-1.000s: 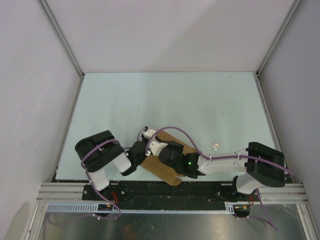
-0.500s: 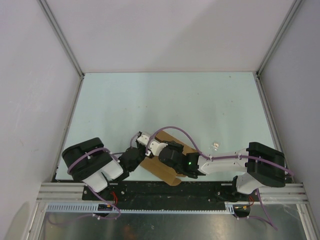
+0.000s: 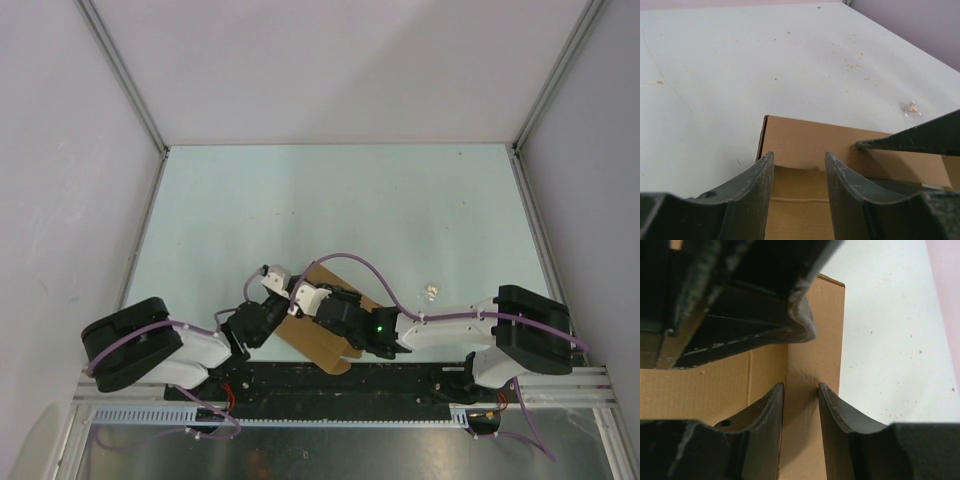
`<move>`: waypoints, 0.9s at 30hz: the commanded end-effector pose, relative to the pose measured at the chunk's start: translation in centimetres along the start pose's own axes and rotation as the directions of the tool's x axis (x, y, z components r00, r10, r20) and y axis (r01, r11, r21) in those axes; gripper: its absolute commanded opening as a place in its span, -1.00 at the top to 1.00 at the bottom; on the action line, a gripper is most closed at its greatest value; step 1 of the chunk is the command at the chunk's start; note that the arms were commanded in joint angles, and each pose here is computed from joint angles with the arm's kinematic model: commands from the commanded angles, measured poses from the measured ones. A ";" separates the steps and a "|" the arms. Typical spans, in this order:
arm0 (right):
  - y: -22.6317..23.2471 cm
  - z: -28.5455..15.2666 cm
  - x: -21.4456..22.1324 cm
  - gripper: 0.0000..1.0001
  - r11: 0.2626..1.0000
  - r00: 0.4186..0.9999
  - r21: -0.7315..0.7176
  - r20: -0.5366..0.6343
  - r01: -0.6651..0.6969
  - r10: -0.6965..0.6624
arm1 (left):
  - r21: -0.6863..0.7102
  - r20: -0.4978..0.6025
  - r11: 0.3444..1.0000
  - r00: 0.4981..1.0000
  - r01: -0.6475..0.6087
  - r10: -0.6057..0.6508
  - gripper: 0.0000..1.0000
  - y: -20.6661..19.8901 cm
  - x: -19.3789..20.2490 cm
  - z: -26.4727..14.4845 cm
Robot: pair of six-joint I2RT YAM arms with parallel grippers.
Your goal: Fold the paper box
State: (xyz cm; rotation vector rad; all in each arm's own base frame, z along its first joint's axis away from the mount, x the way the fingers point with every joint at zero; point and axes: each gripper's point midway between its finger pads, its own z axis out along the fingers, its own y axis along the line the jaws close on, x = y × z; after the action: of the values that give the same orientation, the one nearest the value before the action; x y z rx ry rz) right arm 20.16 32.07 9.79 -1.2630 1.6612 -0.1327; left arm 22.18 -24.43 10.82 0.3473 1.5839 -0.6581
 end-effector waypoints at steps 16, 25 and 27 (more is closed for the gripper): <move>-1.0 -1.7 -1.3 0.03 0.996 0.995 -0.031 0.053 -0.083 0.085 | -0.090 0.217 0.989 0.971 0.118 -0.096 -0.11 3.1 -4.5 -4.3; -4.2 -5.0 -5.2 -0.07 0.968 0.945 -0.052 0.208 -0.246 0.251 | -0.148 0.217 0.983 0.974 0.104 -0.070 -0.17 3.5 -5.9 -3.7; -5.4 -5.9 -5.7 -0.11 0.954 0.925 -0.042 0.236 -0.297 0.299 | -0.168 0.224 0.981 0.973 0.102 -0.063 -0.21 3.8 -6.3 -3.6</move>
State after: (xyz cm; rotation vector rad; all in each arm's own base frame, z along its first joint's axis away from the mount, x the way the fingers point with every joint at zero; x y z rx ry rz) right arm 19.01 31.60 15.92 -1.1207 1.6380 0.0923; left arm 22.31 -20.05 21.12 0.0438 1.3289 -0.7132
